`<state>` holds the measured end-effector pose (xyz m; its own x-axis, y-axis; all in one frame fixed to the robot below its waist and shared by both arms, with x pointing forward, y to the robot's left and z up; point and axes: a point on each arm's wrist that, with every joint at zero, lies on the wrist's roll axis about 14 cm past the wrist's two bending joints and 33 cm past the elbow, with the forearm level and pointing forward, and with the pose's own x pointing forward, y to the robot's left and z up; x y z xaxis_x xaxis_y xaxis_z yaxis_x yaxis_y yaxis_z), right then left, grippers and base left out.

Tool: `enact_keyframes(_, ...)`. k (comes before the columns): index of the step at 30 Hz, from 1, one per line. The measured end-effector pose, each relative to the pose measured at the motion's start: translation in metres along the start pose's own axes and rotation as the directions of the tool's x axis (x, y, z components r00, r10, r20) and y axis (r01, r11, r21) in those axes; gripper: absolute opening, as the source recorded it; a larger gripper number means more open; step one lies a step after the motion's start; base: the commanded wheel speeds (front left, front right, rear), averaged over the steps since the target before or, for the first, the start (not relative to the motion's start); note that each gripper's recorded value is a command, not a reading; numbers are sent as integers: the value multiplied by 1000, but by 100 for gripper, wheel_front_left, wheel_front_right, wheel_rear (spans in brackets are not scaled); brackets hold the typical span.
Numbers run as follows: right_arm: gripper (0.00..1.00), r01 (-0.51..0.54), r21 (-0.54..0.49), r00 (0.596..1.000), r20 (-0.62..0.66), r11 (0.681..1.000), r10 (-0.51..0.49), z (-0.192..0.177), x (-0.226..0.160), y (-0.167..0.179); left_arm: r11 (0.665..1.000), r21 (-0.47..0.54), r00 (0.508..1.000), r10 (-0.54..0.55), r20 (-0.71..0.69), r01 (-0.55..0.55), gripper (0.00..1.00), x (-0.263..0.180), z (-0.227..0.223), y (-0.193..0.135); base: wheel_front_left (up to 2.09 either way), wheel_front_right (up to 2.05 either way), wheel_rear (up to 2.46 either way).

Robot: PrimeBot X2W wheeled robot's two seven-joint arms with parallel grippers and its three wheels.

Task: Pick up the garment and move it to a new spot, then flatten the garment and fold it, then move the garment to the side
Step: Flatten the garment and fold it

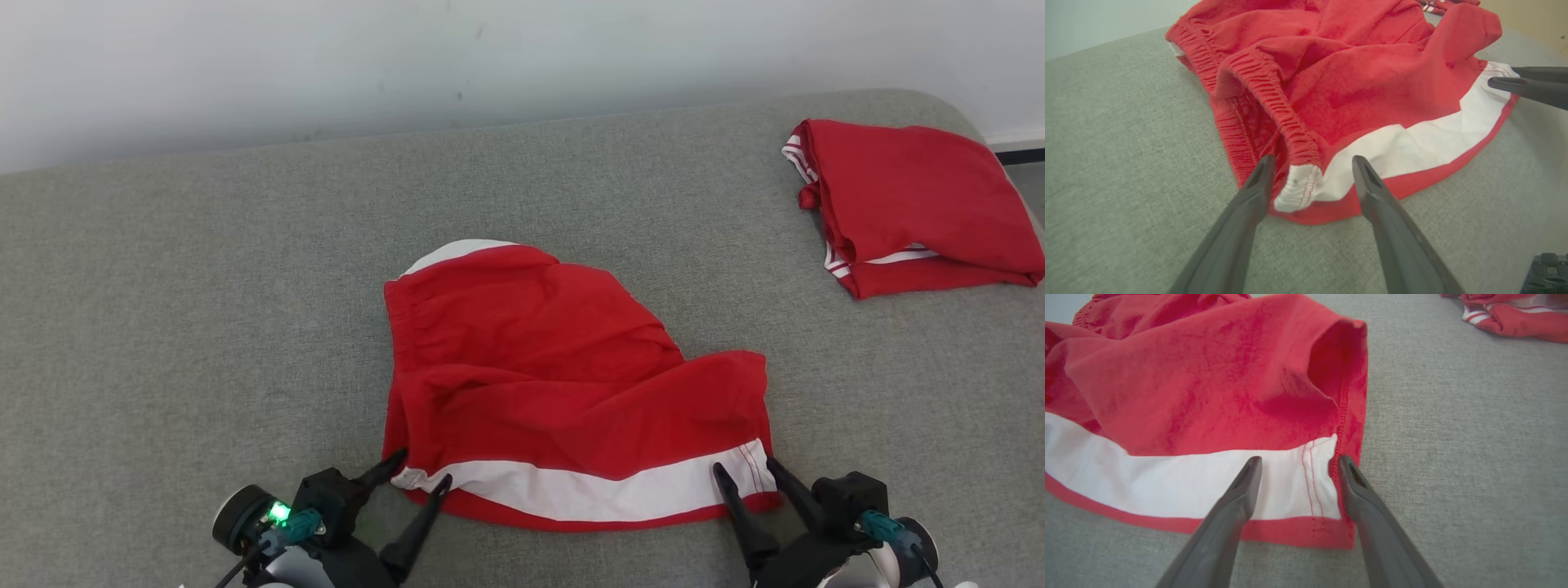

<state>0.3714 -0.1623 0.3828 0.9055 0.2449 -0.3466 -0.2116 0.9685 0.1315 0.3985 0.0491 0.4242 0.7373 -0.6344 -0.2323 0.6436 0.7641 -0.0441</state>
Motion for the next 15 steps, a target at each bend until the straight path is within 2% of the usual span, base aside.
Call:
enact_keyframes(1,43,-4,-1,1000,-1,1000,4,0,1,1,1000,-5,1000,2,-4,-2,23,0,-1,1,0,0,0)
enact_keyframes(2,21,-8,-4,1000,-3,1000,8,0,2,2,1000,-9,1000,4,-9,-4,0,0,-3,1,0,0,0)
enact_keyframes(3,0,-14,-4,1000,-3,1000,14,1,2,4,1000,-12,1000,4,-13,-4,0,0,-4,1,0,0,0)
enact_keyframes(8,0,-29,0,999,18,1000,29,8,5,9,997,-65,999,33,2,-32,0,0,0,6,0,0,0)
enact_keyframes(15,0,-78,-30,982,169,997,82,58,6,20,991,-118,989,82,119,-68,0,-8,35,15,0,0,0)
